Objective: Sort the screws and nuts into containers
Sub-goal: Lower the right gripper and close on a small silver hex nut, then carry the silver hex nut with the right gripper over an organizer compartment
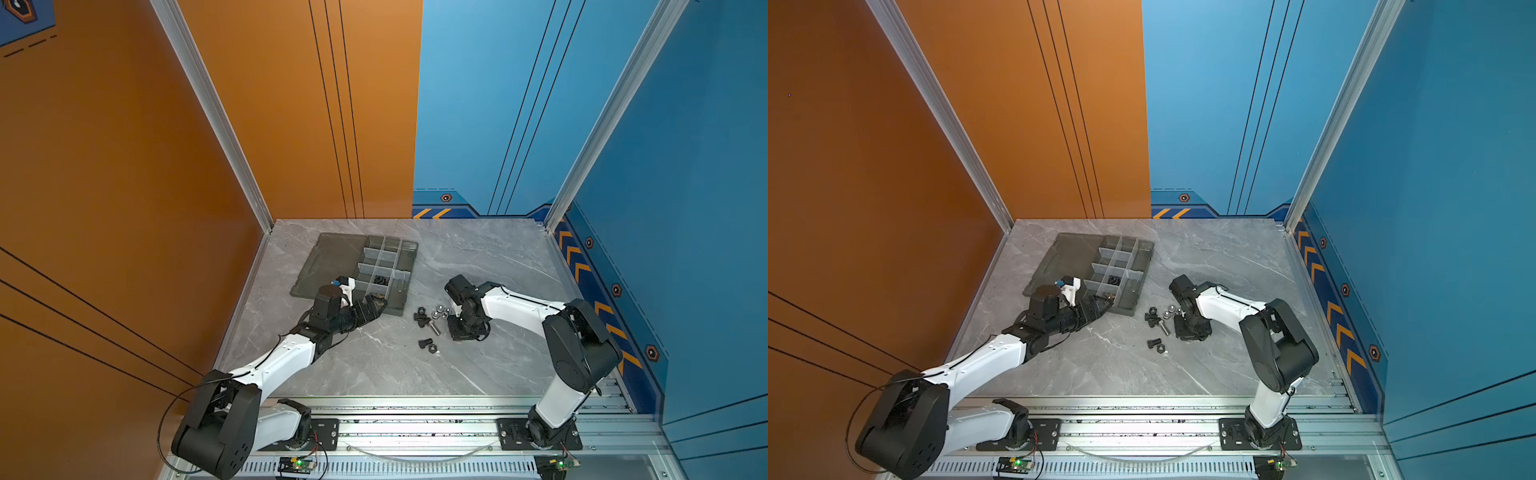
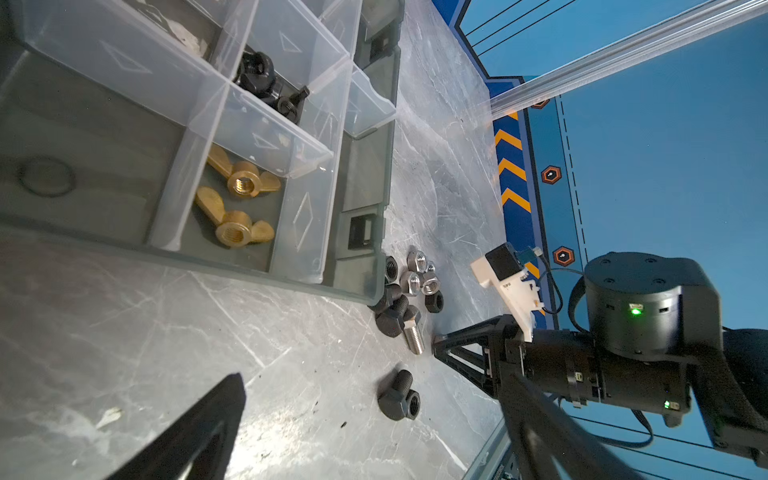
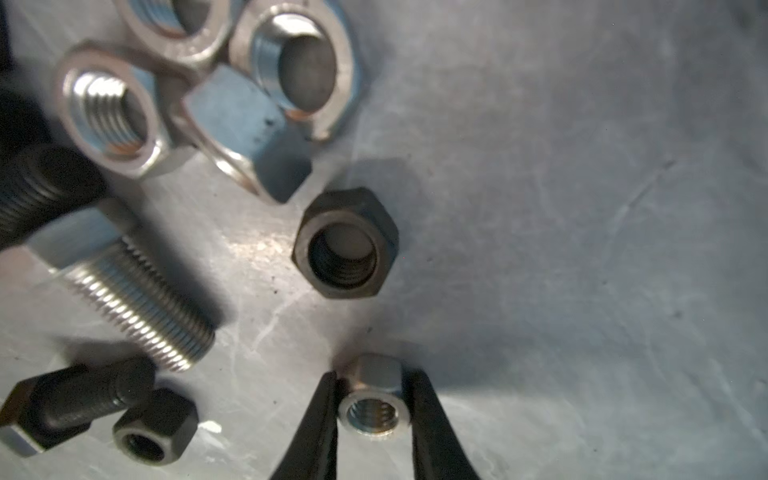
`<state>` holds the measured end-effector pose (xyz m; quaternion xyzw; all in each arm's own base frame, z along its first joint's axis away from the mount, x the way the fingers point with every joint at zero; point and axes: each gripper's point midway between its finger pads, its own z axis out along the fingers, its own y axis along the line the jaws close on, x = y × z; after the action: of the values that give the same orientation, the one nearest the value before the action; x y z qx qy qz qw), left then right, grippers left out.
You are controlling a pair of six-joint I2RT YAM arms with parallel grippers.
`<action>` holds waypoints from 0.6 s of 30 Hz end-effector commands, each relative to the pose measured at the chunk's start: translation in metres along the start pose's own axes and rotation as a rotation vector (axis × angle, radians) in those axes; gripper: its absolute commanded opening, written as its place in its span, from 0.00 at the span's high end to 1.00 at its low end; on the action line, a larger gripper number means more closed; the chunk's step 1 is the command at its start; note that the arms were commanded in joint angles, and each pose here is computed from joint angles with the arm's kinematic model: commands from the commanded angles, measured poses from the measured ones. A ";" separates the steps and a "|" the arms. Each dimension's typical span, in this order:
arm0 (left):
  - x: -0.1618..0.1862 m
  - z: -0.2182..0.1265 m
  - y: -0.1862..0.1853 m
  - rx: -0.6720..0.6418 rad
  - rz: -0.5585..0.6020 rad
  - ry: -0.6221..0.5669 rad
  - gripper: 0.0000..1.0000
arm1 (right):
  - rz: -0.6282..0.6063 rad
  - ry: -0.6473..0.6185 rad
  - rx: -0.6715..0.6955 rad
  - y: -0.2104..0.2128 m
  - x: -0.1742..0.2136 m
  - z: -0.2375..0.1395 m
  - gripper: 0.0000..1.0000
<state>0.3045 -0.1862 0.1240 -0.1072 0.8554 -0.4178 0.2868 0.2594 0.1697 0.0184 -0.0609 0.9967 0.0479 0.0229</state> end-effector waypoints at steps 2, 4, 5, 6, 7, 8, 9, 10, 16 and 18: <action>-0.002 -0.001 -0.005 0.016 0.023 -0.009 0.02 | -0.012 0.037 0.007 -0.002 0.010 0.012 0.84; -0.001 0.000 -0.005 0.015 0.023 -0.008 0.02 | -0.016 0.027 0.004 -0.001 0.008 0.009 0.88; -0.002 0.000 -0.006 0.015 0.024 -0.010 0.02 | -0.017 0.021 0.001 -0.001 0.007 0.007 0.89; -0.002 0.000 -0.005 0.015 0.025 -0.010 0.02 | -0.018 0.017 0.000 -0.001 0.006 0.006 0.90; -0.001 0.000 -0.005 0.015 0.025 -0.008 0.02 | -0.018 0.011 -0.002 -0.001 0.005 0.004 0.91; -0.001 0.000 -0.005 0.015 0.024 -0.007 0.02 | -0.017 0.006 -0.004 -0.001 0.005 0.003 0.92; -0.001 0.000 -0.005 0.014 0.024 -0.007 0.02 | -0.016 0.001 -0.007 -0.001 0.004 0.001 0.92; -0.002 0.000 -0.005 0.016 0.024 -0.008 0.02 | -0.015 -0.003 -0.009 -0.002 0.003 0.000 0.92; -0.001 0.001 -0.004 0.015 0.023 -0.005 0.02 | -0.025 -0.039 -0.060 0.006 -0.005 -0.015 0.93; -0.001 0.001 -0.004 0.015 0.024 -0.006 0.02 | -0.034 -0.061 -0.076 0.009 -0.011 -0.024 0.93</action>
<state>0.3047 -0.1863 0.1243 -0.1069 0.8551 -0.4180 0.2874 0.2607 0.1712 0.0242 -0.0643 0.9955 0.0637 0.0267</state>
